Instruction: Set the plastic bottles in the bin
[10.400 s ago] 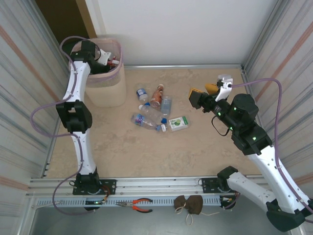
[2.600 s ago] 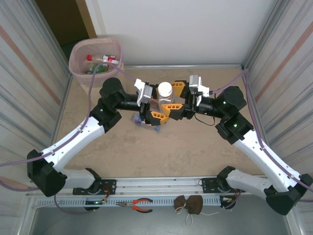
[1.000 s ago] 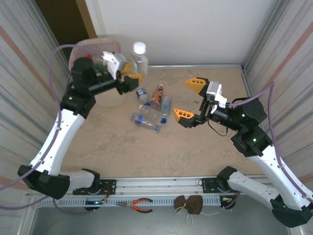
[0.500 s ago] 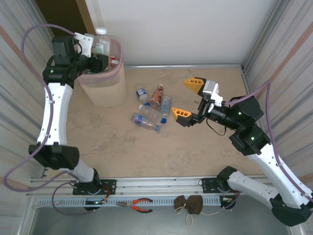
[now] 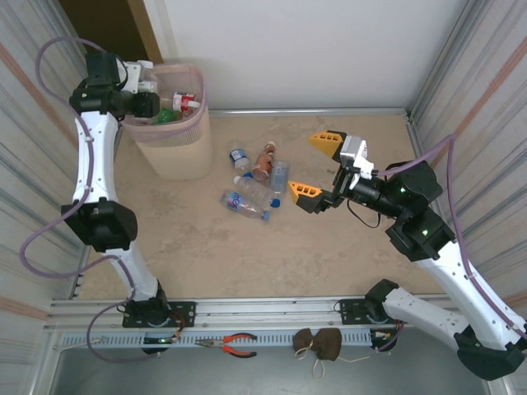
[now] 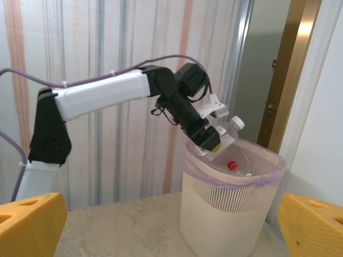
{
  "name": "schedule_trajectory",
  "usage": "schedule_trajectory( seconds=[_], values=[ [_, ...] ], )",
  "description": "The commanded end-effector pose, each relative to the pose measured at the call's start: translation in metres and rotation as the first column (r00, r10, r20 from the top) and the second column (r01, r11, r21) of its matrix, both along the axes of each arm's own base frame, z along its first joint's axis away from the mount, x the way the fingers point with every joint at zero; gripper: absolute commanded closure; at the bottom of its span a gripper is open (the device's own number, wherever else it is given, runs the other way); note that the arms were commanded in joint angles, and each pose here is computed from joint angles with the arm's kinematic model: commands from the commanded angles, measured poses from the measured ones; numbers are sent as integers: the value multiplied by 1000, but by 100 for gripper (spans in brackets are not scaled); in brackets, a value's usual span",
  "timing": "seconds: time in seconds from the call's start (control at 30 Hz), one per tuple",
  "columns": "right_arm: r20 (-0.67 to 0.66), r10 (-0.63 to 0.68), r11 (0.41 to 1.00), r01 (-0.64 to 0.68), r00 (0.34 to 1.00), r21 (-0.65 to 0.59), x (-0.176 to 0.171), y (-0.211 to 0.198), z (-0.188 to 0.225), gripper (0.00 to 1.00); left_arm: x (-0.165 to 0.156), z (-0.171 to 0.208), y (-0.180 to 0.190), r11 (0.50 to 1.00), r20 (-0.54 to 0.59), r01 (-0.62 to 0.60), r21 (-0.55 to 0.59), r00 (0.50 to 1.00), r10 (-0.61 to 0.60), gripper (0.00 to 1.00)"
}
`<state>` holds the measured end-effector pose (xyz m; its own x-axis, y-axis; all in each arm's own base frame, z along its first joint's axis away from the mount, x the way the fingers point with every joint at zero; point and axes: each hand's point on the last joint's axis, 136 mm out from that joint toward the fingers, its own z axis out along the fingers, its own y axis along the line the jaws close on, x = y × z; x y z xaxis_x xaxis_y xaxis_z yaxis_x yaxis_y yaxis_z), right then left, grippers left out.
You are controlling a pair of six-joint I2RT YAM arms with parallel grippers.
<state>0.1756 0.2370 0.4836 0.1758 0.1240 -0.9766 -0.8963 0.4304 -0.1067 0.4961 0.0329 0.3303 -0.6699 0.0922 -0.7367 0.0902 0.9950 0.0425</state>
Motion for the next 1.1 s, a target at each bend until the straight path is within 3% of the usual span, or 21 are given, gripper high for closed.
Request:
schedule_trajectory(
  seconds=[0.0,0.23,0.5,0.77,1.07],
  values=[
    [35,-14,1000,14,999,4,-1,-2,9,1,-2,-8,11,999,-49,-24,38,998,26,52],
    [33,-10,1000,10,999,3,1,0,8,1,-2,-49,15,998,-183,-57,21,981,60,51],
    [32,-4,1000,3,999,2,1,1,9,1,-7,-81,14,997,-282,-76,1,957,73,41],
    [41,4,1000,-5,999,9,-3,0,14,1,-4,-37,10,998,-166,-67,-22,984,63,20],
    [49,8,1000,-8,999,14,-6,-2,17,1,-10,8,-1,997,-51,-31,-70,998,28,17]
  ],
)
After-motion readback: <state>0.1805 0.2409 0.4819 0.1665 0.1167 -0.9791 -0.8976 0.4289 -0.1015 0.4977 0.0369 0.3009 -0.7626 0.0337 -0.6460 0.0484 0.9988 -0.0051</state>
